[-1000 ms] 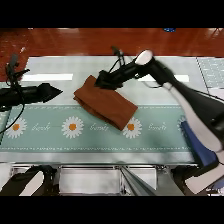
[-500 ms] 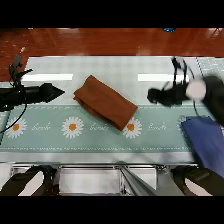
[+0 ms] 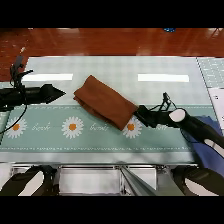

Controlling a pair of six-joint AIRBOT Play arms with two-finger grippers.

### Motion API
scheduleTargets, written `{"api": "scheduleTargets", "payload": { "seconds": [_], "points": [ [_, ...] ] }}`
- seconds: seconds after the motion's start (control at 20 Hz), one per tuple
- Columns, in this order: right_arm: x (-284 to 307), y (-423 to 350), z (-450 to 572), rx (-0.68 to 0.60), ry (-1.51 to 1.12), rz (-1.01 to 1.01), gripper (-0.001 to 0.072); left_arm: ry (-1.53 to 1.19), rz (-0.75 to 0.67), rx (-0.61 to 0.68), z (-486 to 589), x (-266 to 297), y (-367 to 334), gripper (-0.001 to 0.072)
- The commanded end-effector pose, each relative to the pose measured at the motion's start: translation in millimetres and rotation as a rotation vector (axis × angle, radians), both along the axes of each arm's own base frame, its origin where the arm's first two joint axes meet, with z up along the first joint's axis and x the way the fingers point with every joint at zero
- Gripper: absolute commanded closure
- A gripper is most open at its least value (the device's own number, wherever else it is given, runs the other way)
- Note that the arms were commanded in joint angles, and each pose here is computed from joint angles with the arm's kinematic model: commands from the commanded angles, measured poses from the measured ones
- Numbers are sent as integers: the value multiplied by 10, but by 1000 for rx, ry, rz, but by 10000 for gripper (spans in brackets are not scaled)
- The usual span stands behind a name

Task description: Fold the shirts.

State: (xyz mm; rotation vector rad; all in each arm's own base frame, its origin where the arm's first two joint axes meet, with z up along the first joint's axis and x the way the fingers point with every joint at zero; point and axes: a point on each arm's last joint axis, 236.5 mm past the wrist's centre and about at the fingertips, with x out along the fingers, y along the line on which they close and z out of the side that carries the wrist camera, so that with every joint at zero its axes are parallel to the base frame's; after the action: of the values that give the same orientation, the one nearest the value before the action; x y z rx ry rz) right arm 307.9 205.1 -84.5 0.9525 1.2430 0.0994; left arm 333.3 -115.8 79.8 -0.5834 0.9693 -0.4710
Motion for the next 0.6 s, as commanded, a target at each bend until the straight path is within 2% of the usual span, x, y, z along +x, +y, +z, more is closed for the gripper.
{"api": "scheduleTargets", "payload": {
  "seconds": [0.0, 0.15, 0.2, 0.3, 0.55],
  "points": [
    [123, 351, -77, 125, 50, 48, 298, 2, -2, 0, -5, -5, -3, 682],
    [92, 704, -141, 152, 94, 161, 306, 3, -2, 0, -9, -3, -2, 682],
    [128, 830, -114, 154, 78, 195, 391, 3, -1, 0, -11, -1, -1, 682],
    [284, 1068, 53, 155, -12, 278, 686, 2, 0, 1, -11, 2, 1, 682],
    [960, 1261, 1159, 135, -296, 440, 689, 8, 0, 4, -32, 5, 7, 683]
  ]
}}
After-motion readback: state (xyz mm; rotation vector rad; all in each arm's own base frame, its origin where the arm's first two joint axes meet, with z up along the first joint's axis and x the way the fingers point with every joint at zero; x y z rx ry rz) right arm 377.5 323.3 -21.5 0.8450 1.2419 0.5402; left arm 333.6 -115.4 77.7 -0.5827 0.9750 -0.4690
